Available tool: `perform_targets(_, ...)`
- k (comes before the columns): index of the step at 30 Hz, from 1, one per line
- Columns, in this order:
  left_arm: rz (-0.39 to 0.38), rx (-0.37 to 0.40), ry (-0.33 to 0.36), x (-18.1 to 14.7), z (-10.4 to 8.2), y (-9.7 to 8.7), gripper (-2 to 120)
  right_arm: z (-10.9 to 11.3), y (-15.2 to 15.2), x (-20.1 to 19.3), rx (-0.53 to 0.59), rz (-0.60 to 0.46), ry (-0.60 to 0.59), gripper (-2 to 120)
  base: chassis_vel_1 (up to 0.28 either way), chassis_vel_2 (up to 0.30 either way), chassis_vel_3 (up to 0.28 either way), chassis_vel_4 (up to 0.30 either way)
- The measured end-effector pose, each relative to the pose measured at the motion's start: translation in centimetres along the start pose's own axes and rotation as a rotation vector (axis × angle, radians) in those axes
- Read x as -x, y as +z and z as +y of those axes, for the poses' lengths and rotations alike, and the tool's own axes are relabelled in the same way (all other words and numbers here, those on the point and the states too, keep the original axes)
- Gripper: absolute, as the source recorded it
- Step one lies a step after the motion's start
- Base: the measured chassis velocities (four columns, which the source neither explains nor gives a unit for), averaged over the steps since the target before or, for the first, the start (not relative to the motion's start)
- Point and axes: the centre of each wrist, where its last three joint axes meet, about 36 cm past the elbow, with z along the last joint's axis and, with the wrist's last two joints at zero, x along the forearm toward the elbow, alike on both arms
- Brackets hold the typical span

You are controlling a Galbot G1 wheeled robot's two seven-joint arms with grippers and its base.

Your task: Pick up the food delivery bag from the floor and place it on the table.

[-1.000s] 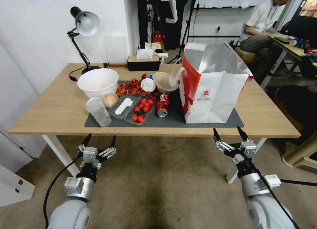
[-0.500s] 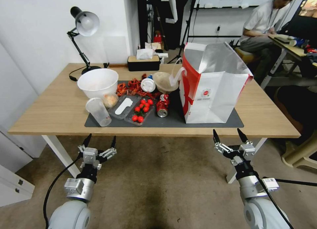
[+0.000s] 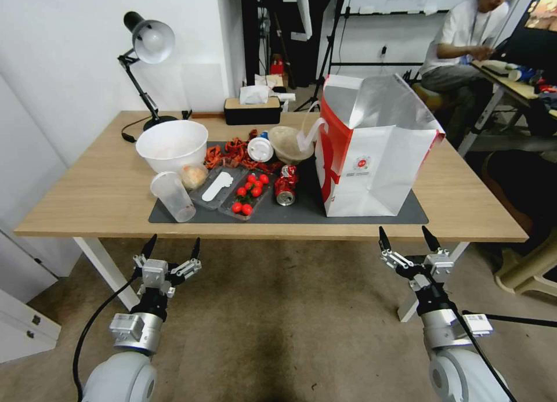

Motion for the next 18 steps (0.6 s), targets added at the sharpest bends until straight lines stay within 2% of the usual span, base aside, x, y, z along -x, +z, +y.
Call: perform_targets(18, 0.001, 0.001, 0.000, 0.00, -0.02, 0.01, 100, 0.00, -0.06, 0.02, 0.001, -0.002, 0.000, 100, 0.000, 0.000, 0.000, 0.000)
